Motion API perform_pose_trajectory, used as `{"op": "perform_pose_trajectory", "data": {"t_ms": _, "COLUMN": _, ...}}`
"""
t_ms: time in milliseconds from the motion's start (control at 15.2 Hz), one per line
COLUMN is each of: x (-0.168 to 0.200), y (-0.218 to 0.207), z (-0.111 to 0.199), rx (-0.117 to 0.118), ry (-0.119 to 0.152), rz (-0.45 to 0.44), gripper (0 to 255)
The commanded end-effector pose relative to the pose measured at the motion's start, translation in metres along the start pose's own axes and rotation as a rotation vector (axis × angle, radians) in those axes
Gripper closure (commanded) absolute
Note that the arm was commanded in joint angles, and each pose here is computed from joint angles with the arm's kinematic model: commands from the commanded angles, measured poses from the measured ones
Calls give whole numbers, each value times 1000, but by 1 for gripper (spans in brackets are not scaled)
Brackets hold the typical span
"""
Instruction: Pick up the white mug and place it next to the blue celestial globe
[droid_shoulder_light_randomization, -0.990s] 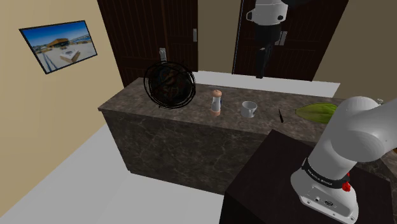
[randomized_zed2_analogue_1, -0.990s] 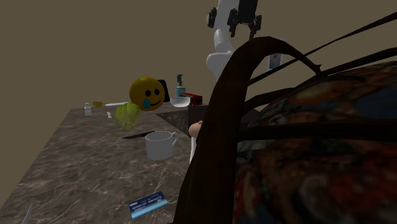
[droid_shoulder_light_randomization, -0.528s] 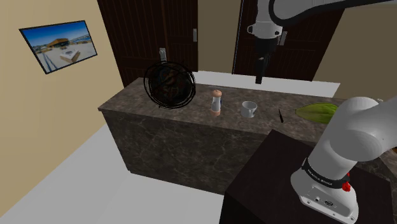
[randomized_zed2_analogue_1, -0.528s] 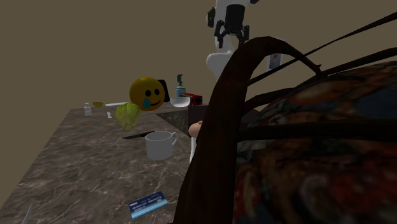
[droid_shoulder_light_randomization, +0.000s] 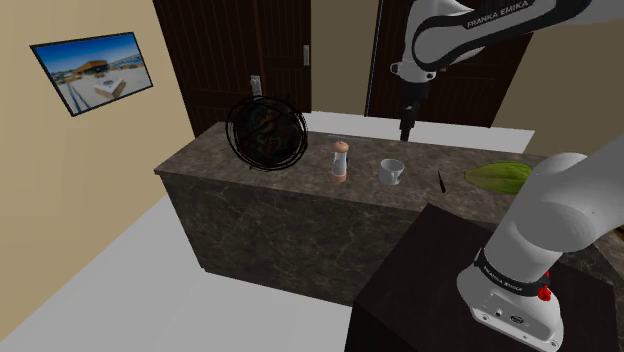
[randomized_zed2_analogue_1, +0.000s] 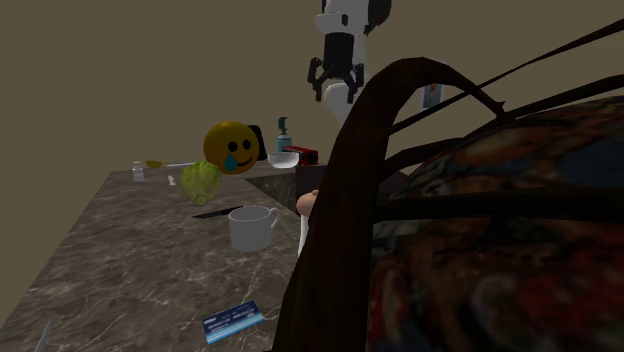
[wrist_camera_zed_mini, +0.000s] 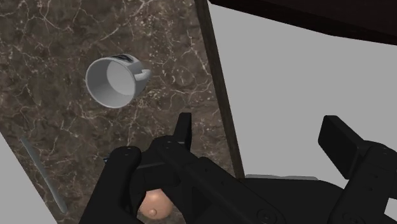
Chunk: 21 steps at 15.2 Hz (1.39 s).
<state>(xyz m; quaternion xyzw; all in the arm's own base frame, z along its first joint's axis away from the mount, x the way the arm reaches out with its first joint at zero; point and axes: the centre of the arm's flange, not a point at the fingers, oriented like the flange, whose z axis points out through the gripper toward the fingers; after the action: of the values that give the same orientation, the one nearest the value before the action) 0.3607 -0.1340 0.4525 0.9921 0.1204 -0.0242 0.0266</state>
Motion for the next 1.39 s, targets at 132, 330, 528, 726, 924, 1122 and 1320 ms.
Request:
{"op": "perform_pose_trajectory", "data": {"t_ms": 132, "x": 5, "y": 41, "z": 33, "rx": 11, "ry": 11, "rz": -8, "gripper": 0}}
{"op": "perform_pose_trajectory", "data": {"t_ms": 330, "x": 10, "y": 71, "z": 60, "rx": 20, "ry": 18, "rz": -13, "gripper": 0}}
{"op": "perform_pose_trajectory", "data": {"t_ms": 528, "x": 15, "y": 101, "z": 87, "rx": 30, "ry": 26, "rz": -19, "gripper": 0}}
{"op": "perform_pose_trajectory", "data": {"t_ms": 726, "x": 20, "y": 131, "z": 114, "rx": 39, "ry": 33, "rz": -25, "gripper": 0}}
{"op": "perform_pose_trajectory", "data": {"t_ms": 924, "x": 25, "y": 160, "z": 141, "rx": 48, "ry": 40, "rz": -30, "gripper": 0}}
{"op": "perform_pose_trajectory", "data": {"t_ms": 1122, "x": 31, "y": 189, "z": 169, "rx": 58, "ry": 47, "rz": -36, "gripper": 0}}
{"op": "perform_pose_trajectory", "data": {"t_ms": 1320, "x": 38, "y": 218, "z": 197, "rx": 67, "ry": 55, "rz": -41, "gripper": 0}}
